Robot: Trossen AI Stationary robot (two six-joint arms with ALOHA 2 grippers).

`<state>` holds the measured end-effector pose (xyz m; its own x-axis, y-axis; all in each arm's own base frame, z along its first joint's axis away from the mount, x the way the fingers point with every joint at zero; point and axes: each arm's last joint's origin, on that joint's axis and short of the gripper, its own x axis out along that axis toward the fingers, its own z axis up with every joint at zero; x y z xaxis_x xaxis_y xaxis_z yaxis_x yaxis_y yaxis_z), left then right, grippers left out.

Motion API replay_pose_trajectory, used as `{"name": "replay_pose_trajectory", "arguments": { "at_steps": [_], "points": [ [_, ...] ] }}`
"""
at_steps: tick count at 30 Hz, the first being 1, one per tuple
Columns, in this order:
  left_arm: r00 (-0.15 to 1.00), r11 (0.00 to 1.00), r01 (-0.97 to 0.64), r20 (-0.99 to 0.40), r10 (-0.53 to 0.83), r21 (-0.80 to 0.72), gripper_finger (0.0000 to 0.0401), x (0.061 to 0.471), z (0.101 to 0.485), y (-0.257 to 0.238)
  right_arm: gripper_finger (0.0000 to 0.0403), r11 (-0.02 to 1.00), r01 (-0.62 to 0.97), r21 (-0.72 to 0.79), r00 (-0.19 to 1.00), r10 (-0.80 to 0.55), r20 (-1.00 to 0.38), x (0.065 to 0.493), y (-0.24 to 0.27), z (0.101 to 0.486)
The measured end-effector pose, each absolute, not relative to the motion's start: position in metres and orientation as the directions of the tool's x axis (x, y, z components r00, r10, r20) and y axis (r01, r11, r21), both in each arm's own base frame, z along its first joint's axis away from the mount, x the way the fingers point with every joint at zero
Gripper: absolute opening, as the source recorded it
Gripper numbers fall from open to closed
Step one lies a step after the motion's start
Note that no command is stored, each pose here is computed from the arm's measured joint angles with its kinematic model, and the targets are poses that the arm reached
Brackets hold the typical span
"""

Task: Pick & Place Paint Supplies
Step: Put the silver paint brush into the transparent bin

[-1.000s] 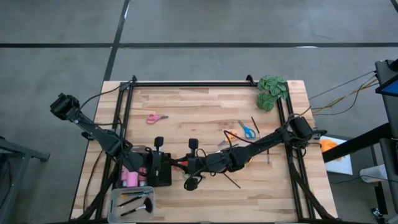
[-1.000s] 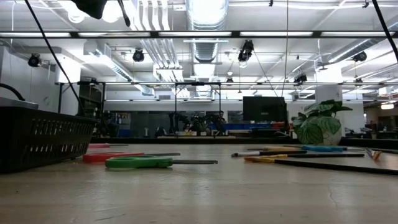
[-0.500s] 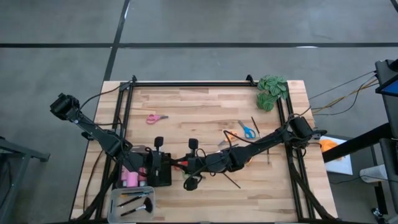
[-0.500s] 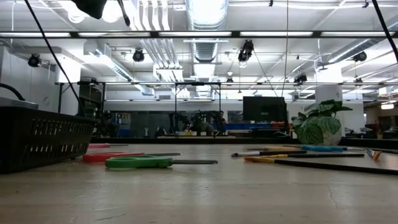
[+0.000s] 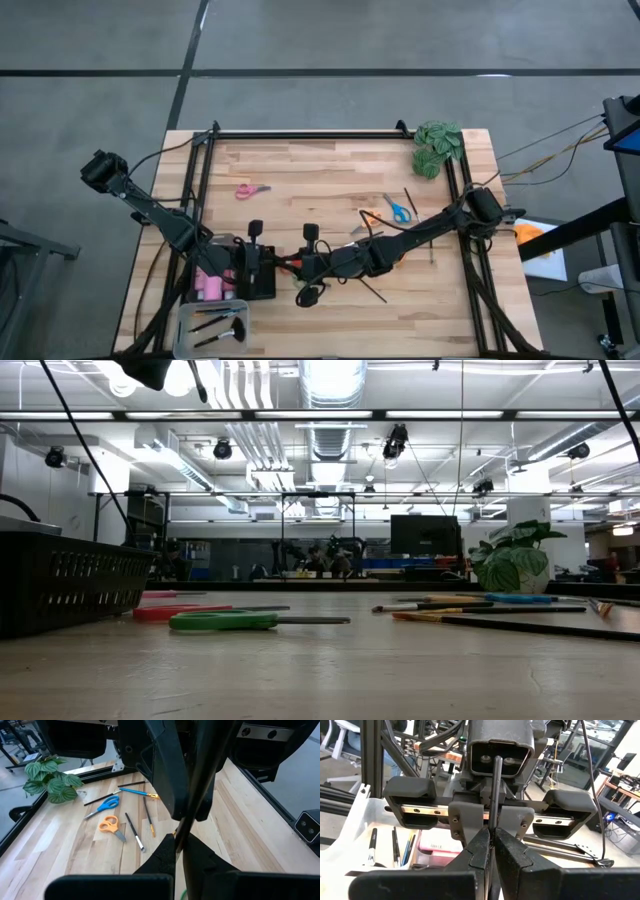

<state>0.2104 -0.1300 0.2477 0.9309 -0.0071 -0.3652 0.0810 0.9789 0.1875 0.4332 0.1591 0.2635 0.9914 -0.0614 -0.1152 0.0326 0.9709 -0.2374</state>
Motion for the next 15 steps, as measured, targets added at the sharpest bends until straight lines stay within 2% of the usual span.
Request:
{"name": "replay_pose_trajectory", "arguments": {
  "at_steps": [15],
  "points": [
    [0.931,0.980,0.076,-0.365,-0.004,0.182,0.0008,0.2104,0.2477,-0.1299,0.0018,0.971,0.032,-0.237,0.992,-0.060,-0.112,0.4331,0.1595,0.2639]
  ]
}}
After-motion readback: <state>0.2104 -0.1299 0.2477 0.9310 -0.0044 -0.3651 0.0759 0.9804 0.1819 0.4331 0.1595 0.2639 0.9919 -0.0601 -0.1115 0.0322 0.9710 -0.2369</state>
